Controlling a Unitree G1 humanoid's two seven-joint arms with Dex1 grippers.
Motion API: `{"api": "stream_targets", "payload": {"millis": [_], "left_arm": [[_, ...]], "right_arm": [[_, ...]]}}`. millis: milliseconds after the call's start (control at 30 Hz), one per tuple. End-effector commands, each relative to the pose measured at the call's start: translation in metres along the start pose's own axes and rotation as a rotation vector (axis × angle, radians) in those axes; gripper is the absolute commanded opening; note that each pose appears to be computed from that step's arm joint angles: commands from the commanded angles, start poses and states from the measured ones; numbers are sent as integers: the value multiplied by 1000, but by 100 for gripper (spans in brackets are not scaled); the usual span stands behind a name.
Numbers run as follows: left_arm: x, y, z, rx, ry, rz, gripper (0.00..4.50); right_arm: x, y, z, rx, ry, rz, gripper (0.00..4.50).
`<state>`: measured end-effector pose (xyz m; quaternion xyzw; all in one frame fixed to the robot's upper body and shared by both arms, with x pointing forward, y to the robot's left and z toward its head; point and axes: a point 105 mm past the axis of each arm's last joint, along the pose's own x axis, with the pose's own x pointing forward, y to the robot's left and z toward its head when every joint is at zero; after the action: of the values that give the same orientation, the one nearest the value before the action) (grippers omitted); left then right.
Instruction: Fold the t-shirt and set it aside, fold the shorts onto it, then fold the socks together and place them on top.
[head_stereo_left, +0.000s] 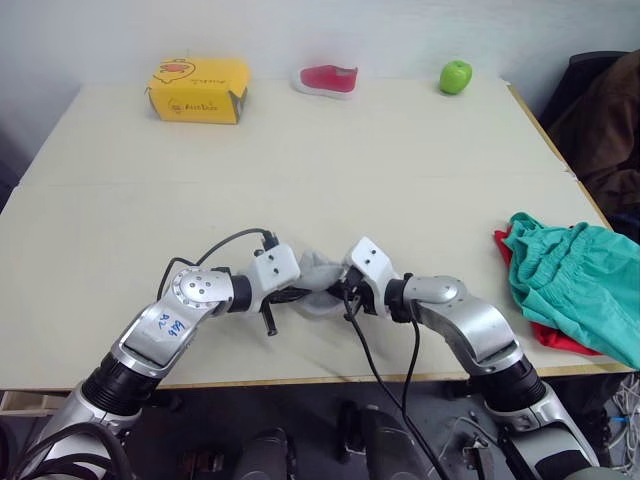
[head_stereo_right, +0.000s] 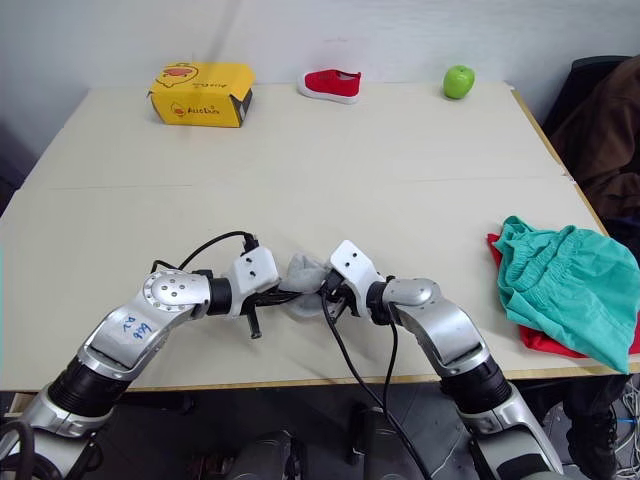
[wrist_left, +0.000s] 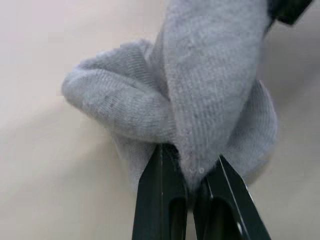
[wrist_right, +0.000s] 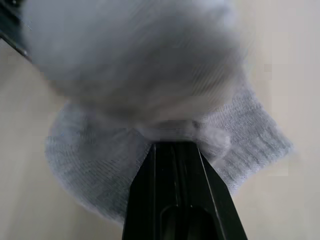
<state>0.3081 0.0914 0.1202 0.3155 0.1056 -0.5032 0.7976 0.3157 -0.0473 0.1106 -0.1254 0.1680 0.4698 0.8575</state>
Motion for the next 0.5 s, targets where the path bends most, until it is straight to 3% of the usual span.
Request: {"api": "stream_targets", "payload": {"millis": [33, 200, 367, 500], "left_arm": [[9, 0, -11, 184, 50, 0, 4], [4, 21, -18, 14, 8, 119, 4], [-4, 42, -18, -336, -113, 289, 4], [-12, 55, -30, -710, -210, 440, 4]], "right_arm": [[-9, 1, -4, 70, -2, -13, 0], [-4, 2, -14, 106, 5, -32, 0], [2, 3, -17, 117, 13, -23, 0], [5, 6, -18, 104, 19, -7, 0]]}}
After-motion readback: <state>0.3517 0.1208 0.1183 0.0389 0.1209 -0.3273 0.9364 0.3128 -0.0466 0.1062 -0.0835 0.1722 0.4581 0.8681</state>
